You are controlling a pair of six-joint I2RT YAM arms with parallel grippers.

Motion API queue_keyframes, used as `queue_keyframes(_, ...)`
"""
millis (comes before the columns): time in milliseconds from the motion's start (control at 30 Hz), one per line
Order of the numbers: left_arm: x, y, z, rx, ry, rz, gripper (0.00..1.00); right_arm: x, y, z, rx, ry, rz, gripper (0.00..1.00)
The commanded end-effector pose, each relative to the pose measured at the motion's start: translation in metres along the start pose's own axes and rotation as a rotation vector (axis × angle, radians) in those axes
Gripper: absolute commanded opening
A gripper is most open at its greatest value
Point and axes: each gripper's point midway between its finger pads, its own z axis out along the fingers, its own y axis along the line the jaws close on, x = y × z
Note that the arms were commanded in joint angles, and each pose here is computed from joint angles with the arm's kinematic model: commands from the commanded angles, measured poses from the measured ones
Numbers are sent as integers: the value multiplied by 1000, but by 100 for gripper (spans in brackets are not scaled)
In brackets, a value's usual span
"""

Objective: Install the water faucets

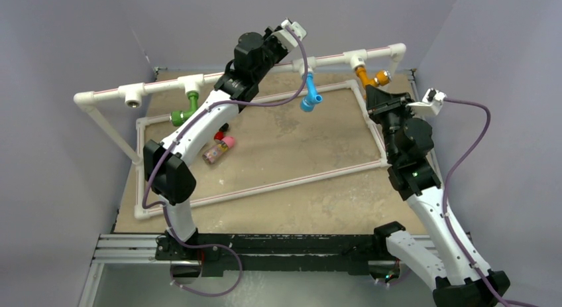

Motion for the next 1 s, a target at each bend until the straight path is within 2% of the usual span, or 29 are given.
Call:
queue_keyframes(0,10,-96,-15,361,28,-48,0,-49,17,10,-19,-195,-10,0)
queue_keyframes(267,11,-99,-16,368,29,-50,0,-43,15,17,-17,-183,2,0)
queue_keyframes(400,12,-100,-16,372,31,-50,0,-36,12,17,-20,-162,58,0)
queue_keyframes(700,11,-99,-17,372,28,-49,0,-5,8,18,-11,-57,414,0)
queue_keyframes(967,11,-100,-20,371,26,-51,0,8,-1,24,14,7,635,0)
